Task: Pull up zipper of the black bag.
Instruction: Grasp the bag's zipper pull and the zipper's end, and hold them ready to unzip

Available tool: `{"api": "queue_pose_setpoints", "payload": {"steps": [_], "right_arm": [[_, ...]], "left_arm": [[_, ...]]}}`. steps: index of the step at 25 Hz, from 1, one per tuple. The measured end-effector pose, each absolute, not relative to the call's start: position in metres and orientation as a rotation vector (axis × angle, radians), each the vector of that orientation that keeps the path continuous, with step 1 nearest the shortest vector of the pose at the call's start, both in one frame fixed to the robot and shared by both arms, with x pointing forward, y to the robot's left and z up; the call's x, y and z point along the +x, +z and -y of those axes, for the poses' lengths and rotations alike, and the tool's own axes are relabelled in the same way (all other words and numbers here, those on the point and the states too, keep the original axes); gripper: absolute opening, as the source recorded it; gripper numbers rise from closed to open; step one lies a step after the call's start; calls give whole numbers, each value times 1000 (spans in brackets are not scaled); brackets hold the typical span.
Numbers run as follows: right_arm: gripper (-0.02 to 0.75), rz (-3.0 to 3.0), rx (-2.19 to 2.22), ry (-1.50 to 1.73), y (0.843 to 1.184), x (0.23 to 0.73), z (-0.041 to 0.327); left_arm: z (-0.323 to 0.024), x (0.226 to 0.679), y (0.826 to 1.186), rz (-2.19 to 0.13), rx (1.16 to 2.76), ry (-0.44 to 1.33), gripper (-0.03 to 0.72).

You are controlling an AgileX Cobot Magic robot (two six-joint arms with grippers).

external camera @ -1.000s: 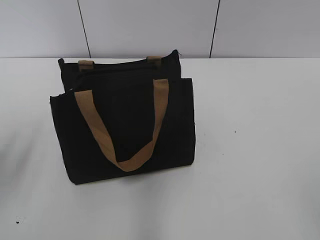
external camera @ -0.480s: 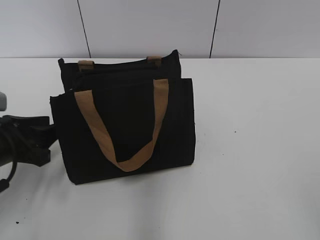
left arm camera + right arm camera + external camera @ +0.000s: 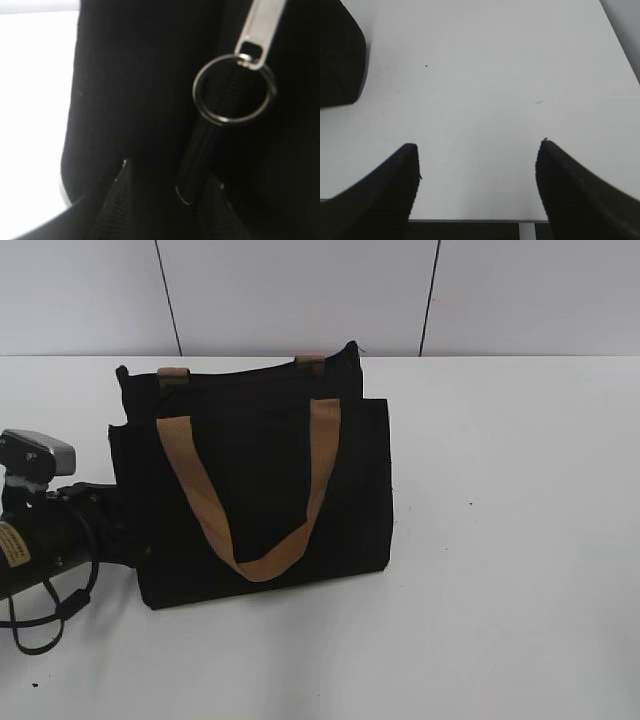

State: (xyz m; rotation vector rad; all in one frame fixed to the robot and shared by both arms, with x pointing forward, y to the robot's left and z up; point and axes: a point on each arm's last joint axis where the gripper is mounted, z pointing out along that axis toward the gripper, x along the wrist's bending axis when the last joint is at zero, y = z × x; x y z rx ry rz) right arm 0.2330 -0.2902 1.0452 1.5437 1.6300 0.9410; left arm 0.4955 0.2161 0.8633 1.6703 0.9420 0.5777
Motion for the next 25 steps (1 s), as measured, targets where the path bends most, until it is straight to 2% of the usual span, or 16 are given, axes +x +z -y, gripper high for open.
{"api": "queue_pose_setpoints", "payload": {"steps": [3, 8, 10, 13, 17, 25], "right_arm": [[557, -1630, 1544, 941, 1045, 233, 290], [557, -1630, 1544, 941, 1045, 233, 290], [557, -1630, 1544, 941, 1045, 233, 290], [557, -1630, 1544, 942, 1045, 233, 290], [557, -1630, 1544, 942, 1045, 233, 290], [557, -1630, 1544, 942, 1045, 233, 290]], "left_arm": [[-214, 503, 859, -930, 1667, 574, 301], [-212, 507, 860, -904, 1665, 575, 81], [-211, 507, 860, -899, 1668, 572, 42], [-211, 507, 862, -890, 1671, 577, 38], [-212, 504, 884, -841, 1639, 624, 37], [-229, 485, 927, -882, 1596, 838, 36]]}}
